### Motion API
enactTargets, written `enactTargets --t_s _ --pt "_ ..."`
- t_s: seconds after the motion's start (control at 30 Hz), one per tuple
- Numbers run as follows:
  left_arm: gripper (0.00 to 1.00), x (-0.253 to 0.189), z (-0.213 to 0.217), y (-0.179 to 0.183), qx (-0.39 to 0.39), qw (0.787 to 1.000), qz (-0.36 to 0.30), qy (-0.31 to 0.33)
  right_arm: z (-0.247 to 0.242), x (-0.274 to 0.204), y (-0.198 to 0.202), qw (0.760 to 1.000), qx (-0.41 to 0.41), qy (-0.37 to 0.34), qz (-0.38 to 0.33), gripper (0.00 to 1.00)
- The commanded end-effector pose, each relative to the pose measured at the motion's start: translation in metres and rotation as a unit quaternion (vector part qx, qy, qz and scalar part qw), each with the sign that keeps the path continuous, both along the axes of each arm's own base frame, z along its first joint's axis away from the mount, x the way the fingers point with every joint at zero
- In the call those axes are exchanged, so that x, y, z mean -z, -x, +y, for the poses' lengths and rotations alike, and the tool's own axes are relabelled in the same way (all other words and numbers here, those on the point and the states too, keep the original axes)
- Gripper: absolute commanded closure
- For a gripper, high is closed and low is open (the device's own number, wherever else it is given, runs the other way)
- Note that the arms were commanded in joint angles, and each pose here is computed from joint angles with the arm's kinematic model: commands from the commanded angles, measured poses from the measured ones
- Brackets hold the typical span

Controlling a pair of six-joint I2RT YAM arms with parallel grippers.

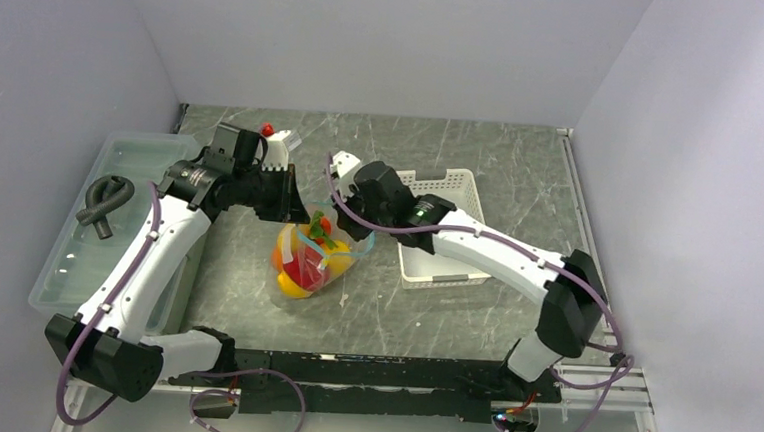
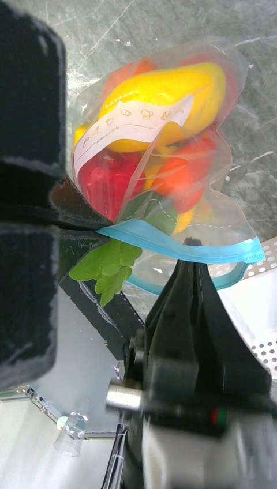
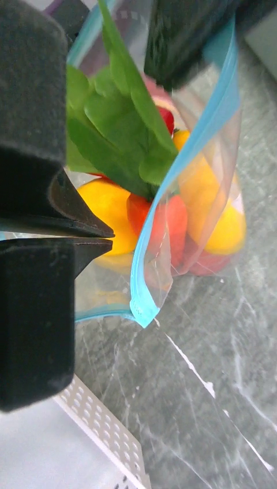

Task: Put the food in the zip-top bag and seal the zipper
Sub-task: Place the fake vegetable in the zipper food storage bag.

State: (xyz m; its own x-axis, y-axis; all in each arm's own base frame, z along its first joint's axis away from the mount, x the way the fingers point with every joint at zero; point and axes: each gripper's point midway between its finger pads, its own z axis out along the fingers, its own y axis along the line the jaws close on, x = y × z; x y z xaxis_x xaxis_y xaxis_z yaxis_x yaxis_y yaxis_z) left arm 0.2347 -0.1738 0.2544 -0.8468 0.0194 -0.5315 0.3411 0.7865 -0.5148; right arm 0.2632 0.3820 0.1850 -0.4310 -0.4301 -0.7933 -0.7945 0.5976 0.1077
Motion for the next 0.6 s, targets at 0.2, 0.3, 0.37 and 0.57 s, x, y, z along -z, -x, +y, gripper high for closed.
enactTargets --t_s 0.2,0.3,0.37,0.57 --pt "1.00 -0.023 -0.007 -0.008 0.011 0.999 -0.037 0.020 0.013 -0.065 -0.001 0.996 -0.008 -0.080 -0.032 0.85" --pt "1.00 -0.024 -0.007 -0.007 0.011 0.999 -0.038 0.020 0.020 -0.061 0.002 0.996 -0.019 -0.088 -0.019 0.83" --pt "1.00 -0.024 -0.007 -0.007 0.010 0.999 -0.038 0.021 0.024 -0.054 0.004 0.996 -0.023 -0.089 -0.007 0.82" --pt "1.00 -0.025 -0.010 -0.006 0.015 0.999 -0.036 0.029 0.041 -0.013 0.000 0.996 -0.024 -0.081 0.028 0.78"
